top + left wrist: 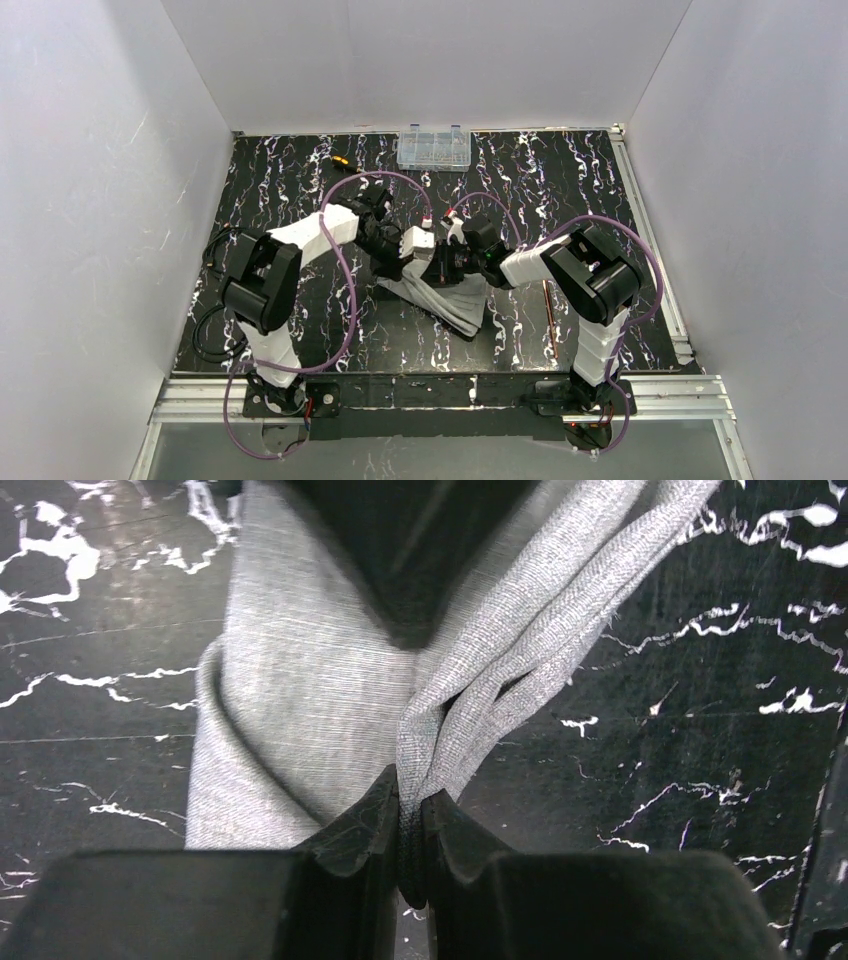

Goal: Fold the napkin into a case and place the utensils inside
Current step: Fold the 2/3-rectangle-folded napkin at the center of the board.

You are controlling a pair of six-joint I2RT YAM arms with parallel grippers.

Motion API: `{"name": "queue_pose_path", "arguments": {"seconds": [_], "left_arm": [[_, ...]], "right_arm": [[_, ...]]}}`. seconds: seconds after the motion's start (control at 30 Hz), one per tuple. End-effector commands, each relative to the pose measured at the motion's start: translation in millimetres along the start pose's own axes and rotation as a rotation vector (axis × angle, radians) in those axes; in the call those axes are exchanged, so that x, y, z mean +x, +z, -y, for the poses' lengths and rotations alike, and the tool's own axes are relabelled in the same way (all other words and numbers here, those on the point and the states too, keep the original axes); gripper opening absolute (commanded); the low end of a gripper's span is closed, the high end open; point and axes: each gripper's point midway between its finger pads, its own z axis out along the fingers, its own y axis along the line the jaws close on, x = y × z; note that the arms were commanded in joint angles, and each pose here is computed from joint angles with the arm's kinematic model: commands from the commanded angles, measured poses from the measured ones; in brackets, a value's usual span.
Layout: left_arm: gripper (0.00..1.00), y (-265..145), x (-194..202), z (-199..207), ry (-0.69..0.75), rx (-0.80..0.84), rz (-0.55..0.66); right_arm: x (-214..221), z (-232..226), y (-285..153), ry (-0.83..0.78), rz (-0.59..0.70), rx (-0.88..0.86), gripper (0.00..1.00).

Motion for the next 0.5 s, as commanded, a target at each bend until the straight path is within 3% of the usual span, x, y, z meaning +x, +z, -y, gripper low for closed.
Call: {"name": "queue_pose_path", "arguments": {"seconds": [0.0, 0.47], "left_arm": [[0.09, -11, -10, 4, -0.154, 0.068, 0.057], [0.09, -4, -8, -14, -0.287, 0.090, 0.023]], "right_arm": [[45, 22, -6, 0.063, -0.121, 0.085, 0.14], [47, 17, -4, 0.039, -0.143, 0.061, 0.12]]}}
